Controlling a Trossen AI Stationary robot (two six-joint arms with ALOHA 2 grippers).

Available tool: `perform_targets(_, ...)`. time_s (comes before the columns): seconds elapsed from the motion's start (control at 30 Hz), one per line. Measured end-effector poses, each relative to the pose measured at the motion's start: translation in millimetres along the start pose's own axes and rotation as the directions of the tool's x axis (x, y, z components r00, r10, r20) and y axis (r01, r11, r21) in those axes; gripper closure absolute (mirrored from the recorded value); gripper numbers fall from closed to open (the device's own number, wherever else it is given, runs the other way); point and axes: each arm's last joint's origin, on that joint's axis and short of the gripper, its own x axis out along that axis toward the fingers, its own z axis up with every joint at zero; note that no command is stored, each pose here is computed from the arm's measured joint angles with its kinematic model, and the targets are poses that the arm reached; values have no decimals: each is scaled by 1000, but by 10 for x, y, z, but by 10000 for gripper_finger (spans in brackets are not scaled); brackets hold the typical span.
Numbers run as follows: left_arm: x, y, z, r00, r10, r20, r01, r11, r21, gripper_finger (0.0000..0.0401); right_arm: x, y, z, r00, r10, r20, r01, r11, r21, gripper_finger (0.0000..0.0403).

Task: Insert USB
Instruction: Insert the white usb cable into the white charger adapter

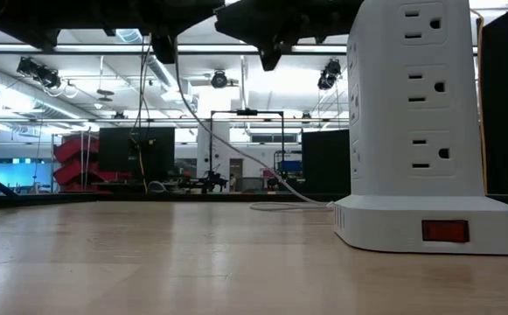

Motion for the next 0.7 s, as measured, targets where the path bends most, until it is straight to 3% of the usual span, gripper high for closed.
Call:
perform_targets(0.17, -30, 3, 41, 1000, -1, -1, 1, 1000, 21, 401, -149, 19, 62, 997, -27, -72, 26, 1000, -12, 264)
perform_targets(0.33, -144, 26, 156, 1000, -1, -30, 2, 999, 35, 401, -609, 68, 199, 948, -207, -242, 212, 977, -8, 232)
perform_targets(0.43, -189, 25, 147, 997, 5, -77, -1, 999, 52, 401, -939, 118, 193, 850, -354, -389, 382, 924, -4, 233)
perform_targets(0.57, -186, 19, 57, 990, 20, -138, -9, 997, 77, 401, -1223, 106, -51, 664, -485, -570, 586, 810, -7, 245)
perform_targets(0.7, -231, 47, -66, 993, 24, -115, -16, 998, 67, 401, -1330, -7, -505, 555, -487, -675, 667, 745, 10, 258)
